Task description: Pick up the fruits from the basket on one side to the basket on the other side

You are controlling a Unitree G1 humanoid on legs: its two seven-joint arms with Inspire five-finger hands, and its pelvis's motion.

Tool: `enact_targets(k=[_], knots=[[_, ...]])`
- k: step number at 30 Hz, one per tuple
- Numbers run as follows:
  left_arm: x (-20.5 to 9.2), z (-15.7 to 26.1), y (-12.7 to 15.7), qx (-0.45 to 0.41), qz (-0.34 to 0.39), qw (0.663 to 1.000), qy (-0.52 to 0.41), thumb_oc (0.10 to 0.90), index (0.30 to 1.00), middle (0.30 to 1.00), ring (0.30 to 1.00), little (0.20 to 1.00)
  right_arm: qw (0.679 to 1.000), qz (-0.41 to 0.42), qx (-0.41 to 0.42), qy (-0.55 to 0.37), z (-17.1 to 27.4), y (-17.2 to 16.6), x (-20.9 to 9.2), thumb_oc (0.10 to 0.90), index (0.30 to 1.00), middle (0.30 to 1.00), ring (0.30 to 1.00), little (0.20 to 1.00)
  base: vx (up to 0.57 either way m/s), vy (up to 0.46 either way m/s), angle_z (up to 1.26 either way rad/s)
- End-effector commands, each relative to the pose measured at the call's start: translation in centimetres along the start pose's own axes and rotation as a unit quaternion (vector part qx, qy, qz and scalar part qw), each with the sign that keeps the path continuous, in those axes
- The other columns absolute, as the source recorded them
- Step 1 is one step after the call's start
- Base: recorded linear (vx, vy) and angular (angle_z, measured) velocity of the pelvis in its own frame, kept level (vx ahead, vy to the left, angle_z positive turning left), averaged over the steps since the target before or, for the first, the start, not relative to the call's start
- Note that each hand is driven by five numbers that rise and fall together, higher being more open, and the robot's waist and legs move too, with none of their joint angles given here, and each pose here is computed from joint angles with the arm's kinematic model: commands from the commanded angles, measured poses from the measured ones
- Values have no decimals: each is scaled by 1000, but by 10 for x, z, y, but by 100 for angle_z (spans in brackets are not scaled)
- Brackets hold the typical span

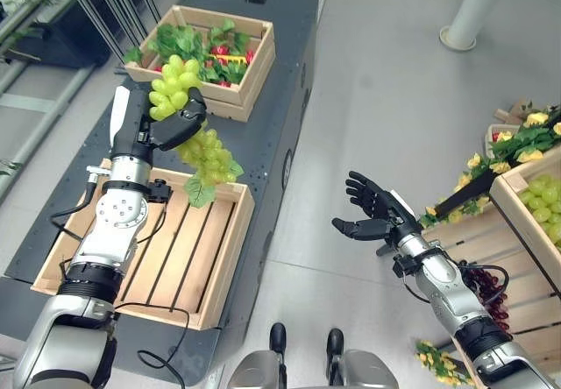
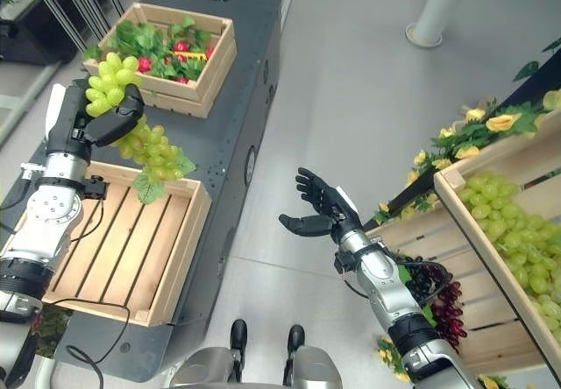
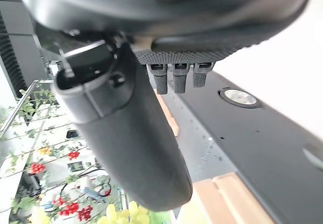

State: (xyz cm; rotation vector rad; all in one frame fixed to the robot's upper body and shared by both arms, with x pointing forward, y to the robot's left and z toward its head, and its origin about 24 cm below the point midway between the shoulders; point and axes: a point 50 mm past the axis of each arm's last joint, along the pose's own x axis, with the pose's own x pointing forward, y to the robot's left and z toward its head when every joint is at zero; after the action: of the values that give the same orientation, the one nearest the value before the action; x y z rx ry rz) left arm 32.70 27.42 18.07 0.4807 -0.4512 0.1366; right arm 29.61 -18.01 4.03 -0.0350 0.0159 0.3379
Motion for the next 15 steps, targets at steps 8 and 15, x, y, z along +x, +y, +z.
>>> enact_targets(k=[8, 15], knots=[[26, 59, -16, -103, -41, 985, -132, 400, 300, 300, 300, 300, 984, 105, 122, -80, 61, 25, 36, 800, 900, 900, 900, 900, -22, -60, -2], [34, 83, -37, -141, -82, 974, -158, 400, 300, 300, 300, 300, 962, 150, 193, -124, 101, 57, 56, 800, 900, 900, 900, 900, 14, -21, -5]])
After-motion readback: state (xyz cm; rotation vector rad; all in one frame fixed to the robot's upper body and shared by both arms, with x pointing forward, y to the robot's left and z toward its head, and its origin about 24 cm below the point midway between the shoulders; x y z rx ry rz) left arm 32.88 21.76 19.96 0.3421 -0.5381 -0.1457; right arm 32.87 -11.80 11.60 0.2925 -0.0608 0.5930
